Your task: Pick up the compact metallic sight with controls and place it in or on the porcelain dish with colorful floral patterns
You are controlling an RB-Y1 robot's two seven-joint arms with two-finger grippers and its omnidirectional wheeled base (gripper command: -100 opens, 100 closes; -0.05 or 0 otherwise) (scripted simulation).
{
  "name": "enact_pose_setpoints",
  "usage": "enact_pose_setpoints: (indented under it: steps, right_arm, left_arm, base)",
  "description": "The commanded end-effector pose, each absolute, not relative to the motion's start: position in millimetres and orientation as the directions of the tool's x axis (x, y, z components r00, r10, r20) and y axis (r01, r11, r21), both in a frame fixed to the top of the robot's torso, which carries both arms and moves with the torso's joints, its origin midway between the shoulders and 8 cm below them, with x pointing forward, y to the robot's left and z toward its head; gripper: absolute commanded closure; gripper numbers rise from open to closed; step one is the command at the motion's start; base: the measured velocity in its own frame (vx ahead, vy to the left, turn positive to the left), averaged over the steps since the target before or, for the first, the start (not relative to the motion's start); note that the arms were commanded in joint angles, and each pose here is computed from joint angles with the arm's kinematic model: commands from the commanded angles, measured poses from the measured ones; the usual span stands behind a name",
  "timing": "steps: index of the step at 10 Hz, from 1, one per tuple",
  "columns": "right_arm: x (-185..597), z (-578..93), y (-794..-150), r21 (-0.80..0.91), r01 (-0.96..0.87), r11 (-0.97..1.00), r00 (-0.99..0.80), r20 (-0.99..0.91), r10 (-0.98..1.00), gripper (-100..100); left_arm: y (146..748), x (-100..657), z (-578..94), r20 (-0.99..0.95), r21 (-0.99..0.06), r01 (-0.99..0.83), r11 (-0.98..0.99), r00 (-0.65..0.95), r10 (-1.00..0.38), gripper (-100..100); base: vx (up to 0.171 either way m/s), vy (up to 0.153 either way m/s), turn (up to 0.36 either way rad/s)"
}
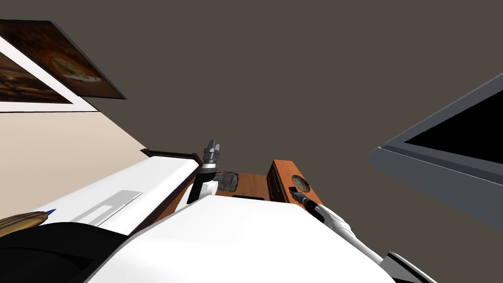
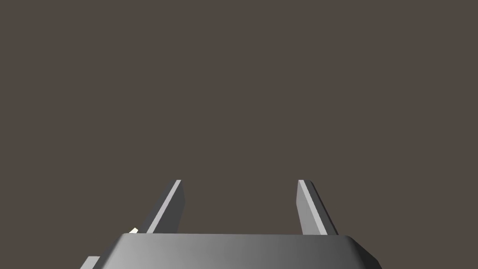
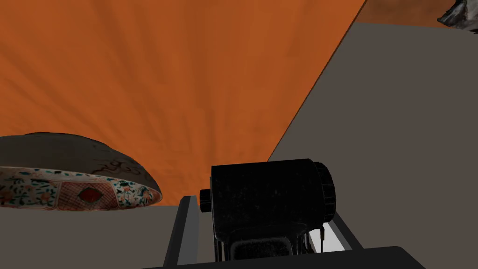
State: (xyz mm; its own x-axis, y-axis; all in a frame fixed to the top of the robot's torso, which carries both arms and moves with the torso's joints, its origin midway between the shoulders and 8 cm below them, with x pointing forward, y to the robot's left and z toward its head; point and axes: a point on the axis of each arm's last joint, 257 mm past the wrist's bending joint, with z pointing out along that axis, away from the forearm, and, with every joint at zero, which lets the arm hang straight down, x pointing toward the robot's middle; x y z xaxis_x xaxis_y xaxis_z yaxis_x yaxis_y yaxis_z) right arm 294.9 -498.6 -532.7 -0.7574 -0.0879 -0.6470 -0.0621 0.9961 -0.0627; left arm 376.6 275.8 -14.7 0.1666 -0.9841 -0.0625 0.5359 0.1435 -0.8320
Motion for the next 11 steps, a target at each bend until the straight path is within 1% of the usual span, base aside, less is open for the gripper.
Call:
enact_pose_setpoints:
  steps: [1,4,6,11]
  right_arm:
    - [304,-522,-507,-0.075,-0.061,0.995,-0.746,-0.659,-0.095,100]
    - [306,-510,-529,-0.107,-0.056,0.993,-0.746,-0.657,-0.113,100]
    - [302,-505,-545,-0.131,-0.06,0.99,-0.754,-0.643,-0.131,100]
    - [289,-498,-569,-0.171,-0.077,0.982,-0.777,-0.607,-0.167,100]
  left_arm:
    - [276,377,-15,-0.062,-0.832,0.536,0.144,0.167,-0.984,0]
    - [276,377,-15,-0.062,-0.832,0.536,0.144,0.167,-0.984,0]
    - [276,377,-15,-0.062,-0.832,0.536,0.143,0.167,-0.984,0]
    - [276,377,-15,-0.062,-0.832,0.536,0.143,0.166,-0.984,0]
  base:
    - [0.208,-0.094,0.096]
    - [0.172,-0.071,0.062]
    - [0.113,-0.031,0.014]
    - [0.037,-0.002,-0.008]
